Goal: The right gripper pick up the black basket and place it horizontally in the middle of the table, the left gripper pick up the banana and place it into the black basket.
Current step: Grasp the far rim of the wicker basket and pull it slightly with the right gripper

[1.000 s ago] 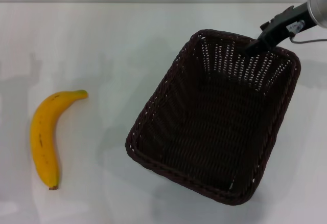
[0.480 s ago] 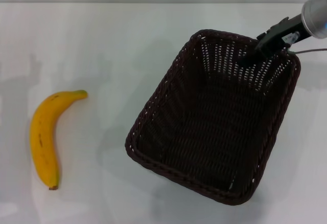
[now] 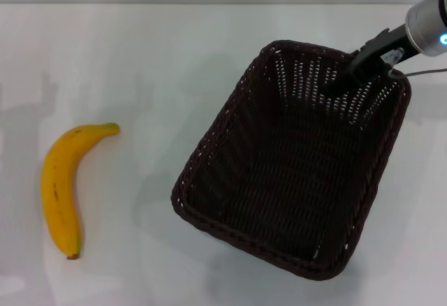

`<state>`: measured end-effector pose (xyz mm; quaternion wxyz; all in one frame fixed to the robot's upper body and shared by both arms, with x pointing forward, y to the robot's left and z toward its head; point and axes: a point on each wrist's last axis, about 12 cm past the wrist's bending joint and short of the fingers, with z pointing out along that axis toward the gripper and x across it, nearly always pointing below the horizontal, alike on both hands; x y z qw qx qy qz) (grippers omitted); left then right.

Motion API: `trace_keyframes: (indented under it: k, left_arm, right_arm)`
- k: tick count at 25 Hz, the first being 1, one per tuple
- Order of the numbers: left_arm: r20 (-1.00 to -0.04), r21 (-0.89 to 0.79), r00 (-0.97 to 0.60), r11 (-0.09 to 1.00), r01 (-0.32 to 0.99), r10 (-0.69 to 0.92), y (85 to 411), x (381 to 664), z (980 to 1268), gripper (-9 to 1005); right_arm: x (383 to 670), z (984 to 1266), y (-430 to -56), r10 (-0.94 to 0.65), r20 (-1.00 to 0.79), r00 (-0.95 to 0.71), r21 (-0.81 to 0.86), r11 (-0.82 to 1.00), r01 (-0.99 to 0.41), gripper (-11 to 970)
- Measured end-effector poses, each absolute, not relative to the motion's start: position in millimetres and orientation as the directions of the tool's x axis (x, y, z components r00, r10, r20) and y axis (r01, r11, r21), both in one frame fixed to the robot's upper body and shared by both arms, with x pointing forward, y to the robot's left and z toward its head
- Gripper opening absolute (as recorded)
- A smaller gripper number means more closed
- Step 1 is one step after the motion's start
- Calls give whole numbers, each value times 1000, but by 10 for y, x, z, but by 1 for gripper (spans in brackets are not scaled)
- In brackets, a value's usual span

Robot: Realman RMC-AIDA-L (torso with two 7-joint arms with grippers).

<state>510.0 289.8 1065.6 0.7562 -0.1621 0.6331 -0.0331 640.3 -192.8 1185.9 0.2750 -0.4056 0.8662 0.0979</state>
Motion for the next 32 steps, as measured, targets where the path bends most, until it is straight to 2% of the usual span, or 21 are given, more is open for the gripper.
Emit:
trace_keyframes:
  k: [10, 22, 32]
  left_arm:
    - [-947, -287, 194, 945, -156, -256, 2900, 5099, 10653, 884]
    - [-945, -293, 194, 943, -156, -262, 2901, 5096, 10650, 884]
    - [-947, -289, 182, 949, -126, -264, 2883, 5079, 10615, 884]
  right_arm:
    - [6425, 11815, -1874, -681, -528, -508, -61, 627, -777, 855]
    - [6502, 11891, -1917, -773, -499, -392, -163, 528, -833, 852]
    - [6496, 11770, -1884, -814, -456, -358, -180, 479, -859, 849]
